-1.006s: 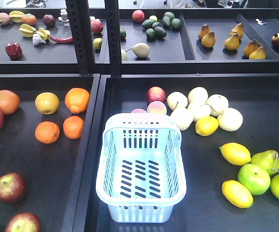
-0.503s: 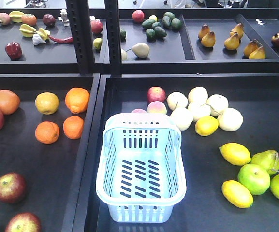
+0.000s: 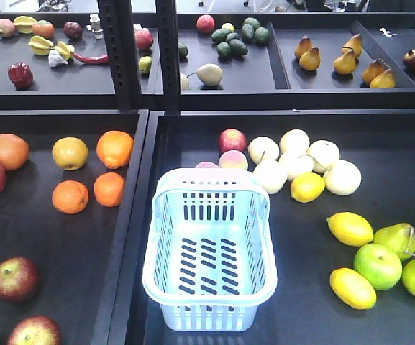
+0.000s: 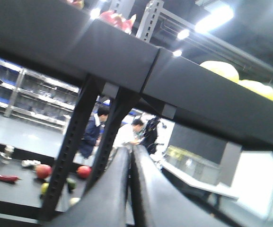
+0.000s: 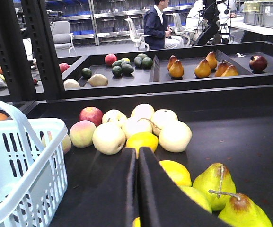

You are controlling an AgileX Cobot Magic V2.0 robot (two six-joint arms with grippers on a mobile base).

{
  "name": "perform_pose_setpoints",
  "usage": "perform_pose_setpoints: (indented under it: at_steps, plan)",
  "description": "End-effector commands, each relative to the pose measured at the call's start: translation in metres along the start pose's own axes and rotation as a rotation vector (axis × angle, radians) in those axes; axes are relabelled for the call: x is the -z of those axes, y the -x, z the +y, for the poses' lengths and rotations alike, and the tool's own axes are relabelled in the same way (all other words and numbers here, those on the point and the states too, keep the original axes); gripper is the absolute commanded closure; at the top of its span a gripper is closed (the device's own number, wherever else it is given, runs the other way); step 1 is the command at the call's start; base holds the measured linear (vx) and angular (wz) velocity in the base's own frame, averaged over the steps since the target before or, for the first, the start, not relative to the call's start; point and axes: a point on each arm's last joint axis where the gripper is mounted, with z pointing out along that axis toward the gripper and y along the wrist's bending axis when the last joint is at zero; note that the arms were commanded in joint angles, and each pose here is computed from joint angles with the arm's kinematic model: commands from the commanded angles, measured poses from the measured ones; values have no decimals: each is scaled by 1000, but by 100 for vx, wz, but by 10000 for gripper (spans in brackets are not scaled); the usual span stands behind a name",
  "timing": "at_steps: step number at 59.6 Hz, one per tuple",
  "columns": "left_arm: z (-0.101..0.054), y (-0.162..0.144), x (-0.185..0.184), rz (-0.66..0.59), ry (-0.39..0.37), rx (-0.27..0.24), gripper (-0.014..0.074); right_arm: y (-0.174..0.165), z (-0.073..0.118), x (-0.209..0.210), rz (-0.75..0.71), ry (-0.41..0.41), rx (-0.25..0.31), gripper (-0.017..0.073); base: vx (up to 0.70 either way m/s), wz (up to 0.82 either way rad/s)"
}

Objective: Pick three apples into basket with both arms
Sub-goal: 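Approach the table and stop in front of the light-blue basket, then reach the left gripper down to the basket handle and close on it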

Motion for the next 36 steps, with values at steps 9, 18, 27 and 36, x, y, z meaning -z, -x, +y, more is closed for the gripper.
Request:
perform_pose_setpoints:
  at_steps: [9,18,27,36]
  plan:
    - [-14,32,-72,145,19,-150,599,3,0,0,-72,3,19,564,0,0]
    - [-27,29,-123,334,-31,-145,599,3,0,0,-72,3,19,564,0,0]
    - [-52,12,-171,472,-180,-224,599,3,0,0,-72,3,19,564,0,0]
    - [-84,-9,-208,595,-403,-356,599,3,0,0,-72,3,19,564,0,0]
